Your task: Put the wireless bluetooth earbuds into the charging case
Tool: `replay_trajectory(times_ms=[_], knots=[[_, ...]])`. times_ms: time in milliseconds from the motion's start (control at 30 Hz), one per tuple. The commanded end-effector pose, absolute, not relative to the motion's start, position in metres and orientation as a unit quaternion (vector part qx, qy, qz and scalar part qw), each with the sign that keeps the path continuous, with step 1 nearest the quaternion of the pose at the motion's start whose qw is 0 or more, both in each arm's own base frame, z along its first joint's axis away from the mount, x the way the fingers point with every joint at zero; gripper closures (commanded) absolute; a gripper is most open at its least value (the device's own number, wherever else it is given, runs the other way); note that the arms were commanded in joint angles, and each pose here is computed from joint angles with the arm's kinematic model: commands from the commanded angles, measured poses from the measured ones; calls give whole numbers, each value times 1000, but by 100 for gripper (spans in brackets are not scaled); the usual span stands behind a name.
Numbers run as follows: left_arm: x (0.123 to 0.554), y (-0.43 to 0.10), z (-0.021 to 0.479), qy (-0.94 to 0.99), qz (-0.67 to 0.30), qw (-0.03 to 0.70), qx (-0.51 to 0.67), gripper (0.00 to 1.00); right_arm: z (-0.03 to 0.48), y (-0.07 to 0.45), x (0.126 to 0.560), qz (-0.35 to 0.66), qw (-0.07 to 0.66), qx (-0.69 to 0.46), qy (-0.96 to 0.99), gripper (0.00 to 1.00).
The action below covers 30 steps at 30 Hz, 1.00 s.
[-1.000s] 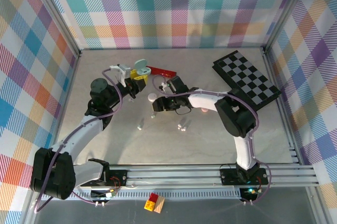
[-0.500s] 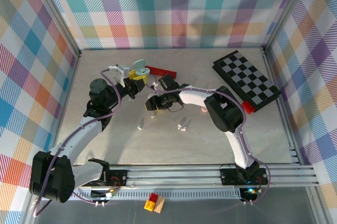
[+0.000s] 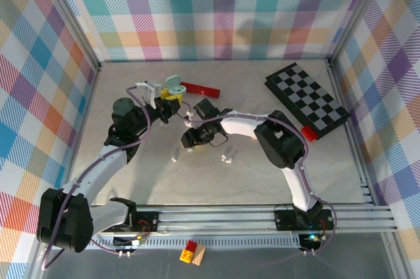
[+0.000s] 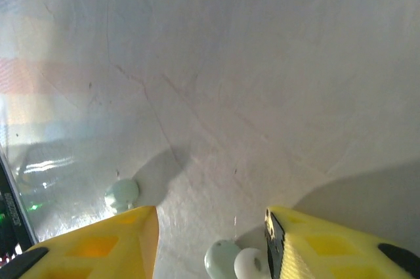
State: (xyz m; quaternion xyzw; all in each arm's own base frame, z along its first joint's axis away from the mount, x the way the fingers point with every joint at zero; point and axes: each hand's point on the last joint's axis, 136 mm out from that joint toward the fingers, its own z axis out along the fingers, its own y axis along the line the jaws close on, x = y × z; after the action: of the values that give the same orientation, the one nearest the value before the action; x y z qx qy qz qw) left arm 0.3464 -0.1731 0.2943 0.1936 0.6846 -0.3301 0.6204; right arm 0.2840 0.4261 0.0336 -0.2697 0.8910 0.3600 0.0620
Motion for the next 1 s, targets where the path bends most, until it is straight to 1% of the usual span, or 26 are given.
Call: replay_trajectory(times_ms=[0,133,233,333,400,767,967], knots=[[347,-168,312,672,-318,640,196,65,43,419,275,347,63,-280,893,56],[348,-168,309,676,-314,638,196,65,44,417,273,339,66,-281,895,56],[348,-167,308,677,-313,637,196,65,43,415,273,333,66,-275,899,61],[348,-167,308,677,-311,637,197,65,45,415,272,336,67,-275,898,61],[348,-167,308,678,-311,637,198,65,44,414,271,335,66,-276,898,64],[348,-168,305,679,-310,635,199,65,48,409,266,335,68,-284,896,64],[346,-168,307,677,-311,636,200,65,35,405,269,316,66,-278,904,65]])
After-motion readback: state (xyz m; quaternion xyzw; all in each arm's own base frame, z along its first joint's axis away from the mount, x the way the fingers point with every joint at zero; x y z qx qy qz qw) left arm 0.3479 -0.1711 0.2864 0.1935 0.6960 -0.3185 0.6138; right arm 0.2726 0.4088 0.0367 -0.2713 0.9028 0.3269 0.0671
